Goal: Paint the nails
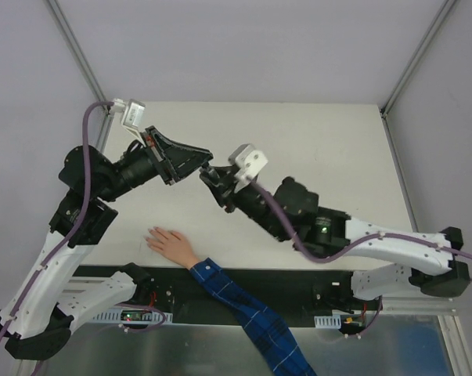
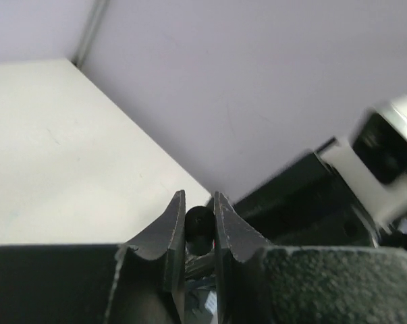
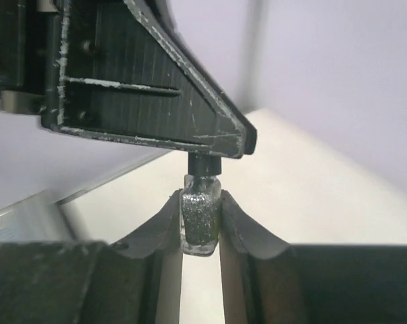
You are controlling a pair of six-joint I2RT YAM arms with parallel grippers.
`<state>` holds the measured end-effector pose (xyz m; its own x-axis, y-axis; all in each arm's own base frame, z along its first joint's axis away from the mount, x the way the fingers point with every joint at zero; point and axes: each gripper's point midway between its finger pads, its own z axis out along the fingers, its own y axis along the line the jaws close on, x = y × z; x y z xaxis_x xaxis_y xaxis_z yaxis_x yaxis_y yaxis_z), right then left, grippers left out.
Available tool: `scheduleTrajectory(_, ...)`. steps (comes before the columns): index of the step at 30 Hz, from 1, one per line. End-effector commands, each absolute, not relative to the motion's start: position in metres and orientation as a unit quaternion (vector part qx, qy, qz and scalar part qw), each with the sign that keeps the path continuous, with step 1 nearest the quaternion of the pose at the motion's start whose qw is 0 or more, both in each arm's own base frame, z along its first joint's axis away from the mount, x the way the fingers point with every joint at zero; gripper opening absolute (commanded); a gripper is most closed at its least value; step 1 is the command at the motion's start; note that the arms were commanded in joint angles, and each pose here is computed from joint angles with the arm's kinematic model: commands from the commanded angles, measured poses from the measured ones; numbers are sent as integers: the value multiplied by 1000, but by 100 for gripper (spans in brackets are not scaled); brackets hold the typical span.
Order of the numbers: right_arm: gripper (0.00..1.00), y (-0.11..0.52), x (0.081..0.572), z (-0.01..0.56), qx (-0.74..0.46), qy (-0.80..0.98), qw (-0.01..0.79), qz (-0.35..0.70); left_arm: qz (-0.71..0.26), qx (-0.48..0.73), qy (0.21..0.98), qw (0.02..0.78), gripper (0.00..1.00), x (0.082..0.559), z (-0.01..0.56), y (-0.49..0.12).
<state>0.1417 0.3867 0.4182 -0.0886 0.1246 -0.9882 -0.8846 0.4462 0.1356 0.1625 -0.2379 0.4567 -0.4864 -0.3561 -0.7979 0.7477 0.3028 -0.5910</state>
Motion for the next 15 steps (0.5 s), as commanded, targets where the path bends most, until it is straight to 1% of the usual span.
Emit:
scheduleTrajectory(1,0,347,182,447,-214,606,766,13,-533,69,698,474,0,193,445,-235)
scheduleTrajectory(3,0,365,179,442,-237,594,768,-1,-530,47,710,461,0,198,442,-236)
scheduleTrajectory(4,0,369,178,444,-240,591,770,9,-531,42,712,457,0,200,441,-237)
scheduleTrajectory(5,0,373,175,445,-246,587,771,26,-534,37,714,451,0,200,441,-238)
scheduleTrajectory(6,0,383,171,441,-279,576,768,40,-536,36,715,448,0,200,442,-239)
scheduleTrajectory(7,0,381,168,443,-267,580,766,79,-538,37,714,446,0,199,443,-239)
scheduleTrajectory(9,0,390,161,440,-302,565,759,115,-542,40,712,444,0,197,444,-239)
scheduleTrajectory(10,0,388,158,444,-298,565,755,146,-544,43,710,445,0,194,446,-239)
scheduleTrajectory(11,0,389,155,441,-309,563,749,162,-544,50,708,447,19,192,448,-239)
scheduleTrajectory(12,0,395,150,436,-339,555,737,184,-549,61,705,445,33,188,449,-240)
scheduleTrajectory(13,0,395,148,434,-348,555,728,203,-550,67,701,449,46,186,451,-239)
scheduleTrajectory(14,0,392,143,435,-342,559,714,246,-548,80,697,456,59,182,452,-237)
scheduleTrajectory(15,0,396,140,428,-371,553,695,272,-547,86,694,460,71,180,454,-237)
